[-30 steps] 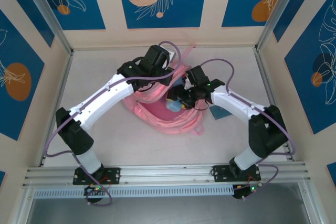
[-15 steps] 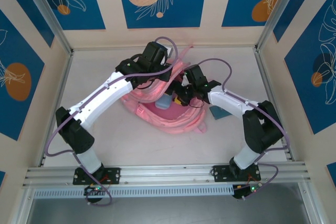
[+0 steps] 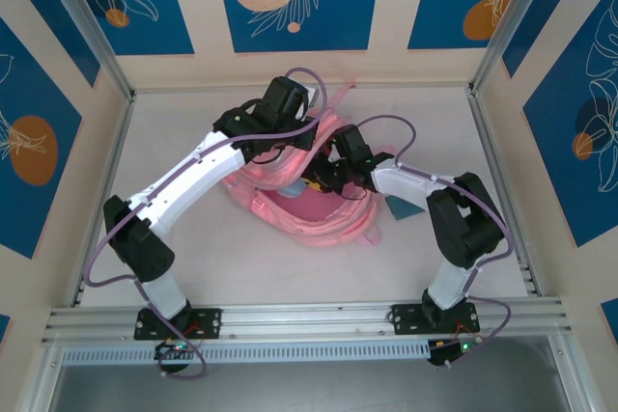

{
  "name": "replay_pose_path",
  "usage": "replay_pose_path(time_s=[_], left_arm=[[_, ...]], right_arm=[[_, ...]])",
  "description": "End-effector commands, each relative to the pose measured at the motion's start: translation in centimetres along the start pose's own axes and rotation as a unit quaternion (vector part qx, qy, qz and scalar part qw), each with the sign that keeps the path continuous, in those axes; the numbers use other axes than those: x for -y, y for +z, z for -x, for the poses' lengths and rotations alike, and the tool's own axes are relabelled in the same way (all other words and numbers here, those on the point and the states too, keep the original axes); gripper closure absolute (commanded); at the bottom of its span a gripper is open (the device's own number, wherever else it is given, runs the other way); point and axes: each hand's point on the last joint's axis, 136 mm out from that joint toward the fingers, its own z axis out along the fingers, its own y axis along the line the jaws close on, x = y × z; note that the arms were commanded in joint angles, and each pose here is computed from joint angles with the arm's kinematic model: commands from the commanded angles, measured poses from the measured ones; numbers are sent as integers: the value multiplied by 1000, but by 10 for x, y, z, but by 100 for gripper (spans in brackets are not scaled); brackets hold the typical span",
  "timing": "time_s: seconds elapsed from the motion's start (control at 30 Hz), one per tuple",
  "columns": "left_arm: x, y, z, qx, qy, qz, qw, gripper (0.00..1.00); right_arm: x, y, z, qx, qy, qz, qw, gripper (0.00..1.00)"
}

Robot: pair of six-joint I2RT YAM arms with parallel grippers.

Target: Pack books, pencil case, and school supplies into a backpack

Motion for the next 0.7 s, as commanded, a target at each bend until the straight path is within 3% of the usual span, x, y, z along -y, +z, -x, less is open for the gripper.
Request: replay_pose_path(time_s=[0.0,0.13,0.27,0.47,0.53,0.57,0.67], left_arm=[[-1,-9,33,56,-30,-13,998,100],[-4,-4,28,49,-39,-11,998,100],[-11,4,19,32,-52,-6,998,100],[-2,20,1,-3,-47,-34,998,100],[3,25,-8,-22,-48,-48,997,99],[3,27,-12,-30,-52,-48,997,95],[-1,34,-28,-55,-62,-37,996,71]], right_arm=[[-22,14,14,13,-14,38,999,73],[-28,15,17,14,-21,53,998,72],[-6,-2,9,16,9,20,1000,67],[37,-58,-18,59,5,-40,997,54],[57,-84,-26,95,-3,-64,993,44],[66,-96,-30,107,-3,-78,991,42],[96,-135,-38,142,11,-131,981,40]])
